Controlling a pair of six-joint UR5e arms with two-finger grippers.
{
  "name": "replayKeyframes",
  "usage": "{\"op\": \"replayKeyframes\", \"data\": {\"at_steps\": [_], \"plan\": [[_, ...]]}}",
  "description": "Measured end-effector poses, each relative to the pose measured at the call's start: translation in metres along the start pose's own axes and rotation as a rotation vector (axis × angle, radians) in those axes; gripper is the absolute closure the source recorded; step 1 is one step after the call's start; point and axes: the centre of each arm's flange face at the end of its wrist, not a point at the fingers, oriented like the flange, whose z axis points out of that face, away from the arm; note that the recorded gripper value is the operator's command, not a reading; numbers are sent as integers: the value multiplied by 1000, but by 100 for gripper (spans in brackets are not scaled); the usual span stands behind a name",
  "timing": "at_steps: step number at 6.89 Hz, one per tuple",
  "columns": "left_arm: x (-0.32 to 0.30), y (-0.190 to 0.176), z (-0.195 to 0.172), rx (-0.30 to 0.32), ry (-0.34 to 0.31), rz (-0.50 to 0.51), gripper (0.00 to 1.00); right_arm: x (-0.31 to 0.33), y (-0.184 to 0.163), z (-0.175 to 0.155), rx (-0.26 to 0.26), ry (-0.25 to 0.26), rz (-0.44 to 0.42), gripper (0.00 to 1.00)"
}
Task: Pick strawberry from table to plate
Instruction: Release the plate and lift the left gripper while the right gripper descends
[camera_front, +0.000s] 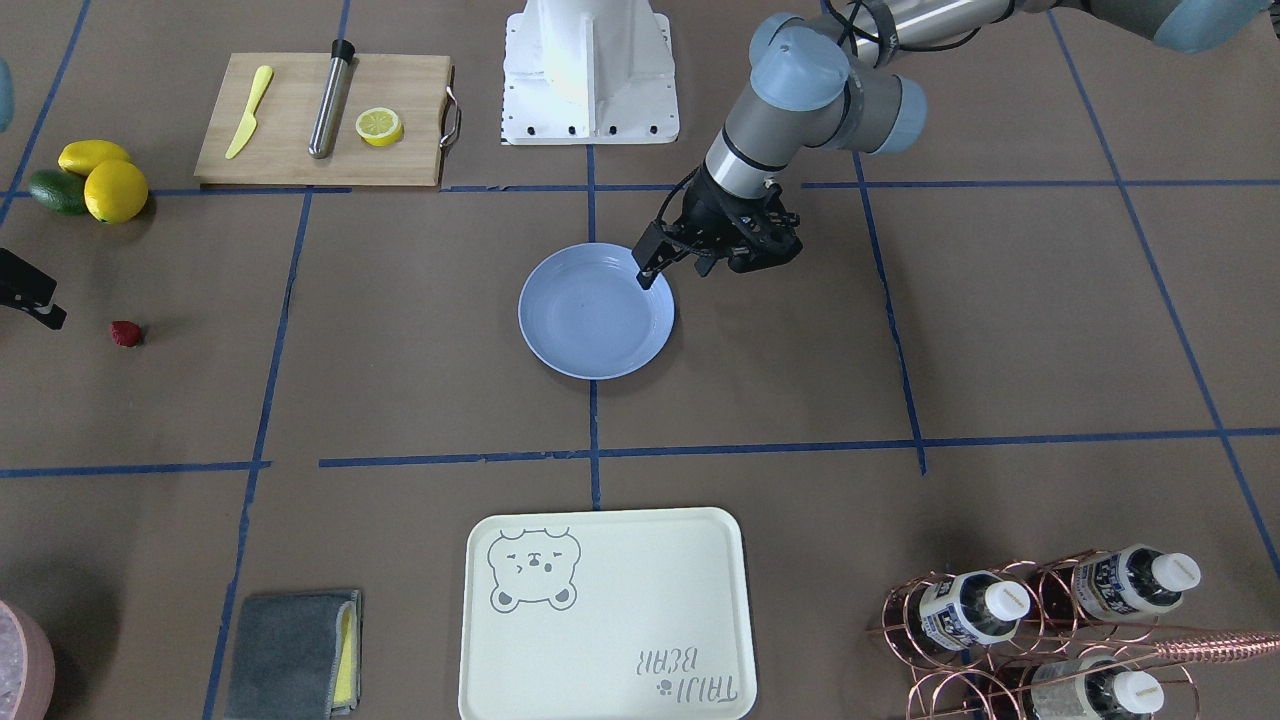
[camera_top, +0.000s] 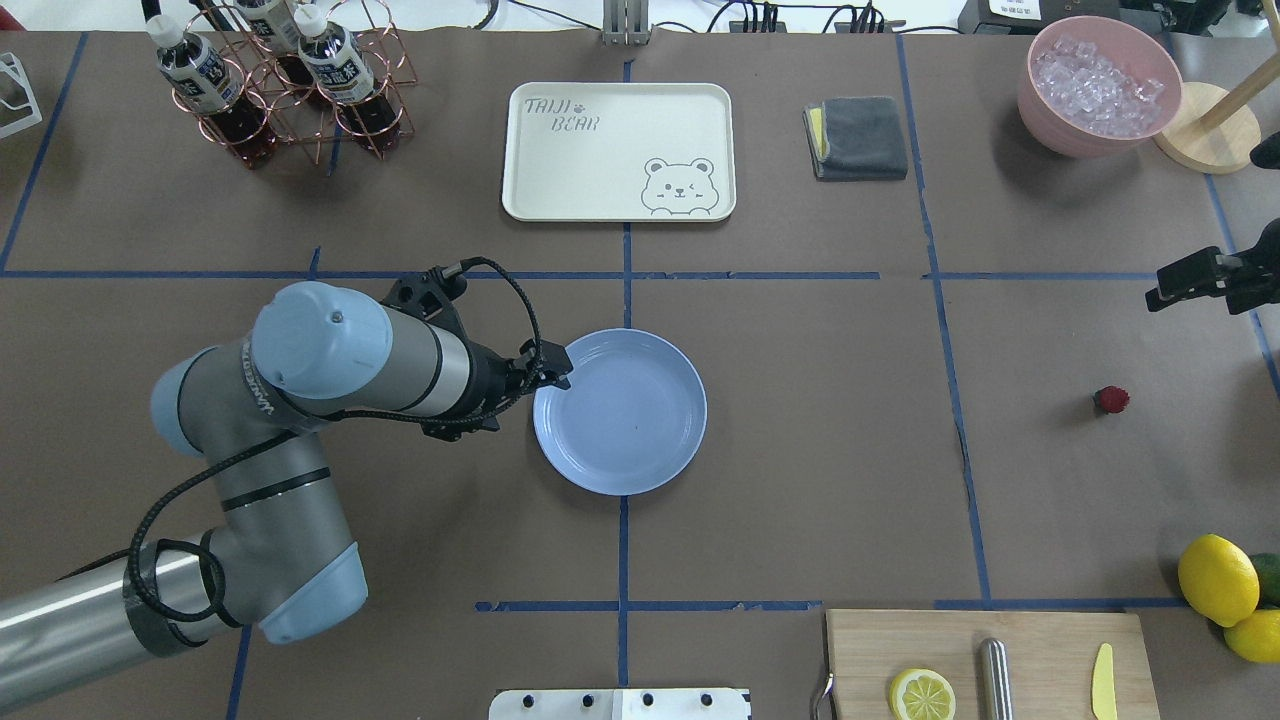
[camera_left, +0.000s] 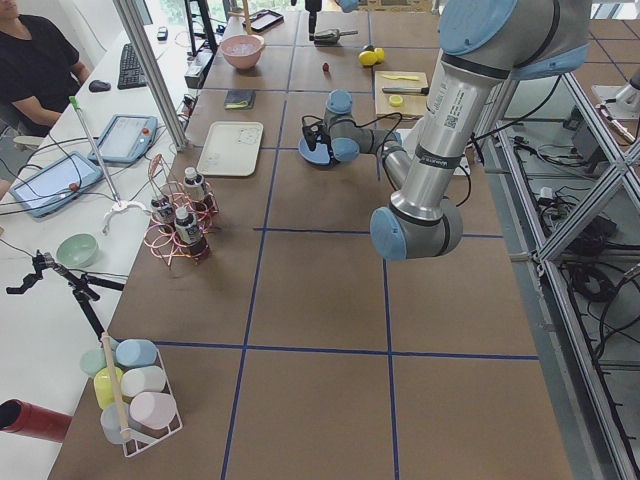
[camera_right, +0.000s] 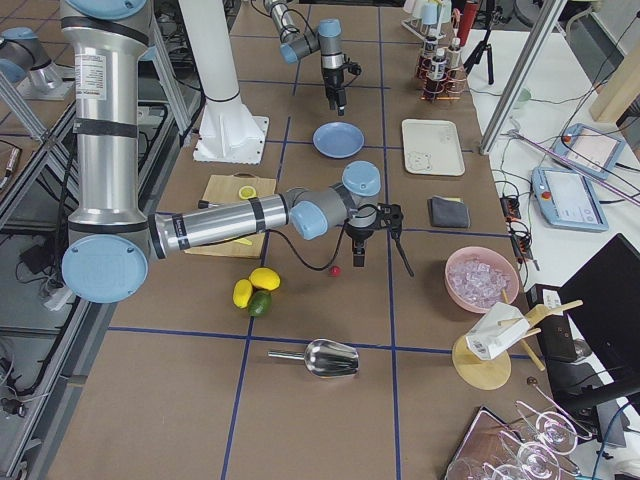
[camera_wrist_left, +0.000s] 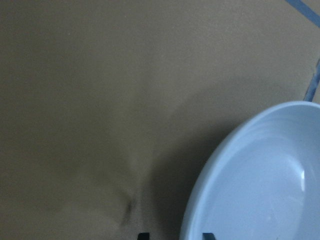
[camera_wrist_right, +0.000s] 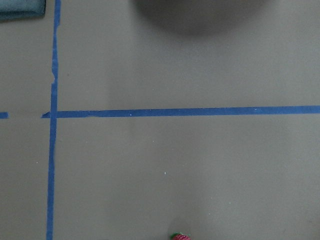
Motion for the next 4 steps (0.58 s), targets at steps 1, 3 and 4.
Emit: {"op": "replayKeyframes", "data": {"at_steps": [1,3,4], "plan": [[7,-13,-25,31,-17,33,0,-3,7,15,-15,29,-16,0],[10,-46,-67,78,-54,102,0,-17,18,37,-43,57,-39,0],[9,-66,-82,101,-59,121,0,-23,23,47,-50,74,-47,0]]}}
